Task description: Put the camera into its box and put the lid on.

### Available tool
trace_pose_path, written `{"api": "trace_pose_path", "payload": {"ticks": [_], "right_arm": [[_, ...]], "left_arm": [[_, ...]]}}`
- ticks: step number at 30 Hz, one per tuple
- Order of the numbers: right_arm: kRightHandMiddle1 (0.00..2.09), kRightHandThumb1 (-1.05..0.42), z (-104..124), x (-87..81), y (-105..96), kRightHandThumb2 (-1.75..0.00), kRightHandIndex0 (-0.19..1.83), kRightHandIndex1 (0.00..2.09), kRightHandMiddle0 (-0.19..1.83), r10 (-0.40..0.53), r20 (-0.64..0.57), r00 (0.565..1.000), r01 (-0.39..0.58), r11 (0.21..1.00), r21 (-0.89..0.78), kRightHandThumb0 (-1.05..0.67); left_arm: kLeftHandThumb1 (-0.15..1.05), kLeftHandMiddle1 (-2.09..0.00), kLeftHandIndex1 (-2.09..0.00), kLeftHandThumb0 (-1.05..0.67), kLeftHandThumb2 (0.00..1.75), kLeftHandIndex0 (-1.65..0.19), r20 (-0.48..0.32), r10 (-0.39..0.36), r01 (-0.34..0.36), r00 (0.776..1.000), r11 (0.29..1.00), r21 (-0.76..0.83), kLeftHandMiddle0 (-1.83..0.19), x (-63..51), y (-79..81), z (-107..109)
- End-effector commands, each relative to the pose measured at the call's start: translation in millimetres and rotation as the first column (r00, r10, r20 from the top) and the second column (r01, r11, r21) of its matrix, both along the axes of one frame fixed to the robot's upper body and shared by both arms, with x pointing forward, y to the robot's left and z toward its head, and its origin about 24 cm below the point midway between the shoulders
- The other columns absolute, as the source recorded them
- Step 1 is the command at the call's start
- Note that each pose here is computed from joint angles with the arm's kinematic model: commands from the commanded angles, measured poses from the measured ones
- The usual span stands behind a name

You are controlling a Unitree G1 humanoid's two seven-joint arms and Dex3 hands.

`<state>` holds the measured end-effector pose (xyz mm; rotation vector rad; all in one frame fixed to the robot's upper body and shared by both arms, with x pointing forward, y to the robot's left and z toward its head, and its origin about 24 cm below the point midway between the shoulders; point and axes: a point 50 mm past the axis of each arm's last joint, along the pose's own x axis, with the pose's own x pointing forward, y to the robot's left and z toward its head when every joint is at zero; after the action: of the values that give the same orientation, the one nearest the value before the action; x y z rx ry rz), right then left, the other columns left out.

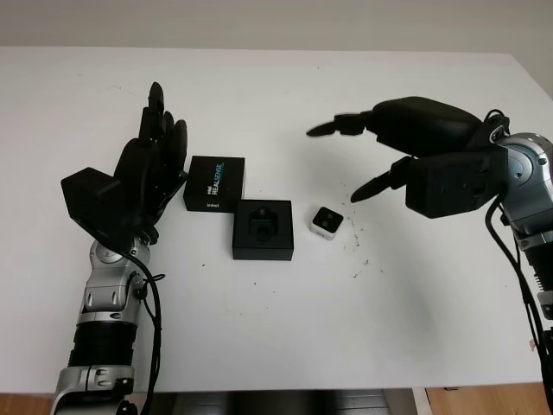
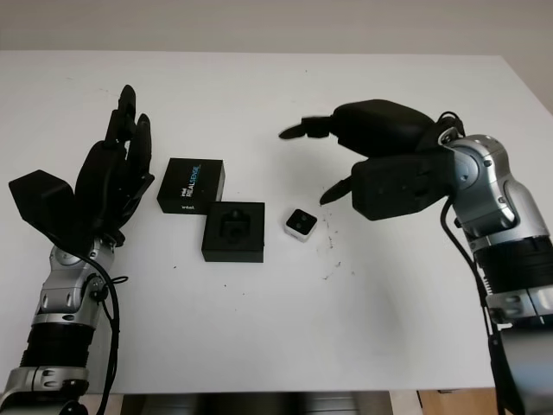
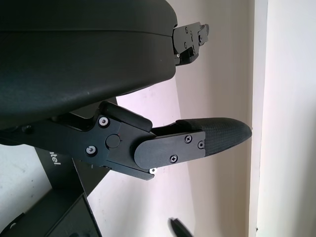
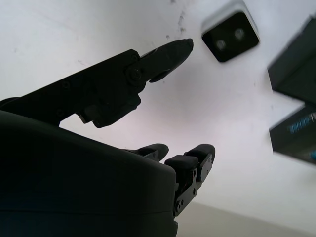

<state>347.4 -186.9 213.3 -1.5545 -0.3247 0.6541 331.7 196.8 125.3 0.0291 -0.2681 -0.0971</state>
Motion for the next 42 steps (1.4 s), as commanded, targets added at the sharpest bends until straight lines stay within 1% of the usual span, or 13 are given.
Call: {"api": "trace_pose_path", "payload": {"ticks": [1, 4, 7, 14, 18, 19, 20, 22, 25, 31, 34, 42], "right_arm": [[0.14, -0.78, 5.2, -0.3, -0.5, -0.05, 0.39, 0.11, 0.42, 0.011, 0.021, 1.000, -0.010, 0.999, -0.047, -0.38], [0.14, -0.77, -5.1, -2.0, 1.0, -0.05, 0.44, 0.12, 0.46, 0.064, 0.038, 0.997, -0.060, 0.993, -0.100, -0.38], [0.15, -0.77, -12.3, -2.9, 0.5, -0.05, 0.49, 0.14, 0.49, 0.109, 0.061, 0.992, -0.102, 0.988, -0.117, -0.40], [0.21, -0.77, -23.8, -1.6, -3.3, -0.05, 0.56, 0.19, 0.55, 0.154, 0.083, 0.985, -0.147, 0.986, -0.082, -0.38], [0.24, -0.80, -26.7, -1.7, -3.8, -0.06, 0.56, 0.21, 0.55, 0.170, 0.098, 0.981, -0.165, 0.985, -0.052, -0.39], [0.32, -0.81, -27.1, -1.8, -3.3, -0.06, 0.55, 0.23, 0.51, 0.172, 0.101, 0.980, -0.168, 0.985, -0.047, -0.39], [0.48, -0.81, -27.7, -1.9, -3.0, -0.06, 0.53, 0.28, 0.43, 0.174, 0.103, 0.979, -0.170, 0.984, -0.042, -0.39], [0.72, -0.82, -28.8, -2.0, -2.8, -0.06, 0.47, 0.38, 0.30, 0.175, 0.102, 0.979, -0.172, 0.984, -0.039, -0.40], [0.89, -0.83, -31.3, -2.1, -3.2, -0.05, 0.38, 0.57, 0.23, 0.173, 0.102, 0.980, -0.171, 0.985, -0.035, -0.41], [0.99, -0.83, -37.5, -1.3, -4.5, -0.05, 0.28, 0.83, 0.19, 0.166, 0.089, 0.982, -0.164, 0.986, -0.026, -0.41], [1.02, -0.83, -40.3, -0.4, -5.1, -0.06, 0.25, 0.89, 0.18, 0.164, 0.080, 0.983, -0.163, 0.987, -0.012, -0.40], [1.06, -0.83, -45.6, 0.5, -3.3, -0.05, 0.20, 0.93, 0.14, 0.164, 0.056, 0.985, -0.165, 0.986, -0.002, -0.43]], "left_arm": [[1.05, 0.00, 0.00, -0.74, 0.58, 0.19, 0.013, 0.000, 0.000, 1.000, 1.000, 0.008, 0.19, -1.0, -1.3, 2.9], [1.05, 0.00, 0.00, -0.74, 0.58, 0.19, 0.015, 0.000, 0.000, 1.000, 1.000, 0.008, 0.19, -1.0, -1.4, 2.9], [1.05, 0.00, 0.00, -0.75, 0.58, 0.19, 0.009, 0.003, -0.003, 1.000, 1.000, 0.008, 0.19, -0.8, -1.8, 3.0], [1.05, 0.00, 0.00, -0.74, 0.58, 0.19, 0.011, 0.000, 0.000, 1.000, 1.000, 0.009, 0.19, -0.3, -1.7, 3.7], [1.05, 0.00, 0.00, -0.75, 0.58, 0.19, 0.008, 0.001, -0.001, 1.000, 1.000, 0.015, 0.19, 0.4, -2.1, 4.1], [1.05, 0.00, 0.00, -0.75, 0.58, 0.19, 0.008, -0.001, 0.001, 1.000, 1.000, 0.018, 0.19, 0.3, -2.0, 4.2], [1.05, 0.00, 0.00, -0.75, 0.58, 0.19, 0.008, 0.000, 0.000, 1.000, 1.000, 0.019, 0.19, 0.1, -2.0, 4.3], [1.05, 0.00, 0.00, -0.75, 0.58, 0.19, 0.010, -0.001, 0.001, 1.000, 1.000, 0.018, 0.19, -0.1, -2.1, 4.5], [1.05, 0.00, 0.00, -0.75, 0.58, 0.19, 0.012, -0.003, 0.002, 1.000, 1.000, 0.012, 0.19, 0.1, -1.9, 4.6], [1.05, 0.00, 0.00, -0.75, 0.58, 0.19, 0.014, -0.003, 0.003, 1.000, 1.000, 0.009, 0.19, 0.2, -1.7, 4.3], [1.05, 0.00, 0.00, -0.75, 0.58, 0.19, 0.016, -0.002, 0.002, 1.000, 1.000, 0.016, 0.19, 0.0, -1.6, 4.3], [1.05, 0.00, 0.00, -0.75, 0.58, 0.19, 0.013, -0.002, 0.002, 1.000, 1.000, 0.016, 0.19, -0.2, -1.0, 3.8]]}}
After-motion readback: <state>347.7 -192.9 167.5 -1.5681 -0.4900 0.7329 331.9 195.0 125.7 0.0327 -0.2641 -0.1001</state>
